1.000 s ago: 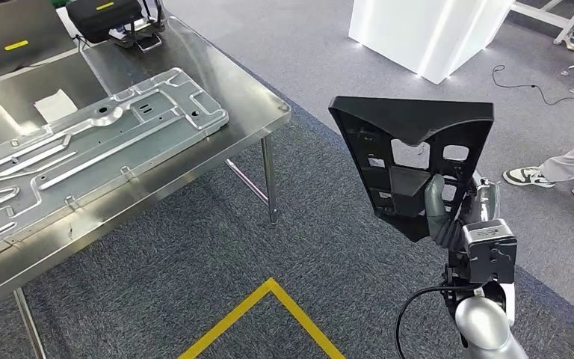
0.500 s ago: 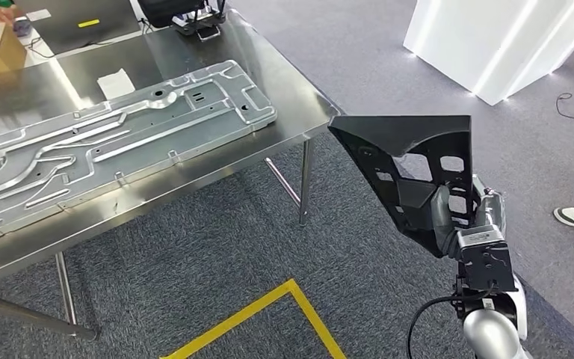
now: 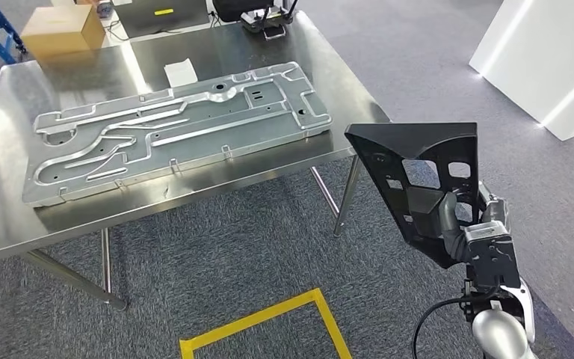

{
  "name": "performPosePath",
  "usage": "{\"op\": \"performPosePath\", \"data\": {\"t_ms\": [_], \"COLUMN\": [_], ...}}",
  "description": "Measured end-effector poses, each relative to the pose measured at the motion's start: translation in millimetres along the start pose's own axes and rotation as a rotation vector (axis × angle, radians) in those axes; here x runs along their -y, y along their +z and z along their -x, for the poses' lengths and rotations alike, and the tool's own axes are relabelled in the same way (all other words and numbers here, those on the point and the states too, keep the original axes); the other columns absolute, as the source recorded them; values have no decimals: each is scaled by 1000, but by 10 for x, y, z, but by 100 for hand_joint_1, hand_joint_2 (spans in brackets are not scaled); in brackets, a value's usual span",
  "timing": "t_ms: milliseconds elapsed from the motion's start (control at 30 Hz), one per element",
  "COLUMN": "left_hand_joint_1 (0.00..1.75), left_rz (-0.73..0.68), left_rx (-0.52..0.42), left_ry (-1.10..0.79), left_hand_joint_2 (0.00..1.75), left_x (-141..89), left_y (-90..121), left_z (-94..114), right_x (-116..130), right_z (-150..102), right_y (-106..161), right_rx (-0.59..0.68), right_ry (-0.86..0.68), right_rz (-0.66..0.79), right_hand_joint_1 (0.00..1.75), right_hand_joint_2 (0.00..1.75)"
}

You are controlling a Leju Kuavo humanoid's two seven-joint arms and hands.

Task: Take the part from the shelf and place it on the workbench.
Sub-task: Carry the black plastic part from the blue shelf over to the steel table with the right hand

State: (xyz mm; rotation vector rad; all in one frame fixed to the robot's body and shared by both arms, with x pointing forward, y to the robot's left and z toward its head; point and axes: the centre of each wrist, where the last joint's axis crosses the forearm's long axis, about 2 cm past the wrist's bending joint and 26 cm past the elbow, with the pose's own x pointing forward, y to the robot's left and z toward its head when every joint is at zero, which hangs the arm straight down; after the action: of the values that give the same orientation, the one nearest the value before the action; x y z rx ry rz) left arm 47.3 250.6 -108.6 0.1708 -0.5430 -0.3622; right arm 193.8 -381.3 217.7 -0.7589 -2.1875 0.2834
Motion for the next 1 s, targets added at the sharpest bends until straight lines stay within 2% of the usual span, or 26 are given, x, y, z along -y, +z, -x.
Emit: {"op": "performPosePath", "data": {"t_ms": [433,767,1000], "left_hand_joint_1": [0,0,0], "left_rz": [7,28,31], "left_rx": [14,21,29], "left_ry": [2,0,-7], "left_hand_joint_2": [175,175,175], "left_x": [-12,79,105], "left_y": [-21,-12,-9], "left_z": [-45,-99,-116], "right_x": [60,109,89], "right_z": [31,40,-7], "right_y": [37,72,91], "right_rx": [-14,-24,15], "right_ry": [40,69,73], "right_rz": [1,3,31], "right_hand_joint_1": [175,175,175], "right_hand_joint_2": [175,175,175]}}
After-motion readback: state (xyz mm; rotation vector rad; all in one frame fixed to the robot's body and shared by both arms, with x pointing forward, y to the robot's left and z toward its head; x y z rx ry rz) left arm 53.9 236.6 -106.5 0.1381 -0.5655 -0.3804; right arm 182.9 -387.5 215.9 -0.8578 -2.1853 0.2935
